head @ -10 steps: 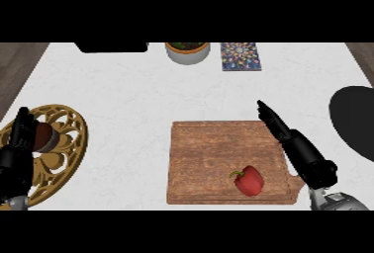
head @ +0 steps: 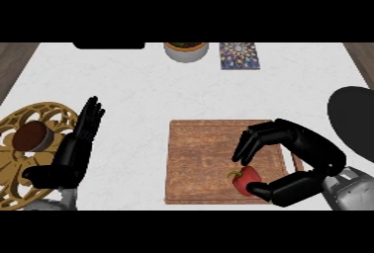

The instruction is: Pick the bell pepper from the cutting board and place it in the pan

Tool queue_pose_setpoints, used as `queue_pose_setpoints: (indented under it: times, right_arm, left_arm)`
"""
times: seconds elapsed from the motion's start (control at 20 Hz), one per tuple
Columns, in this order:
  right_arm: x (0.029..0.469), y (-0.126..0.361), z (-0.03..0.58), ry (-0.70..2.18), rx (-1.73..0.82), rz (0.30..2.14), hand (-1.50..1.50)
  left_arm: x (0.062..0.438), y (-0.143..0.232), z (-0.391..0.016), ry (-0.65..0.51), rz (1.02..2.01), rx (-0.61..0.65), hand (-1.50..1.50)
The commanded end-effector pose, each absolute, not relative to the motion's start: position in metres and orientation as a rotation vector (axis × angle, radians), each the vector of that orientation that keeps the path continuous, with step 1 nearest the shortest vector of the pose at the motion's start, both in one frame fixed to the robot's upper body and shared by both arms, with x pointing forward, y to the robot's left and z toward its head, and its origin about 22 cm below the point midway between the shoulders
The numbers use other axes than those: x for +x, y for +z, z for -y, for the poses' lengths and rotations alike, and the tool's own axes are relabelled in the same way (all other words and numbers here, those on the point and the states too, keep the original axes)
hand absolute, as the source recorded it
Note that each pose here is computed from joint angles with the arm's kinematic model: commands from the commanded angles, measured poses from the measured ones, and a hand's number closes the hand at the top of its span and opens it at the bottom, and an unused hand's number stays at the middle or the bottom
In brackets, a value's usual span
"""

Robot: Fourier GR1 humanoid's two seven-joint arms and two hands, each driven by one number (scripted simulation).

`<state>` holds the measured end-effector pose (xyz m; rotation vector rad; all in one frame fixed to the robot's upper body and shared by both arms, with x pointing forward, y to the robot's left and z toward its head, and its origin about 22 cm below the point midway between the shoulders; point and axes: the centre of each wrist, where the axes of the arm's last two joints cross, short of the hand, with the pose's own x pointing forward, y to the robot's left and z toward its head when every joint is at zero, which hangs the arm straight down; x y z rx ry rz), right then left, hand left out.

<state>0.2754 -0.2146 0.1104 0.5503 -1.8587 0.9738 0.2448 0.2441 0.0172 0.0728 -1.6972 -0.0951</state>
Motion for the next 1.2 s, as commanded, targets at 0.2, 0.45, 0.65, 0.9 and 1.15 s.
queue_pose_setpoints:
  times: [0.2,0.45,0.65,0.9,1.15]
  right_arm:
    - [0.308,0.138,0.304,1.285,0.591,1.950,-1.50]
    - [0.322,0.136,0.289,1.479,0.486,1.953,-1.50]
    - [0.317,0.166,0.268,1.706,0.373,1.864,-1.50]
    - [0.299,0.147,0.234,1.924,0.242,1.728,-1.50]
    - [0.277,0.127,0.196,2.209,0.063,1.607,-1.50]
  left_arm:
    - [0.253,0.024,-0.194,-0.148,1.726,-0.078,0.00]
    - [0.243,-0.006,-0.201,-0.165,1.703,-0.088,0.00]
    - [0.248,0.009,-0.199,-0.138,1.699,-0.067,0.00]
    - [0.240,0.007,-0.200,-0.140,1.693,-0.049,0.00]
    - [0.244,0.007,-0.193,-0.127,1.690,-0.073,0.00]
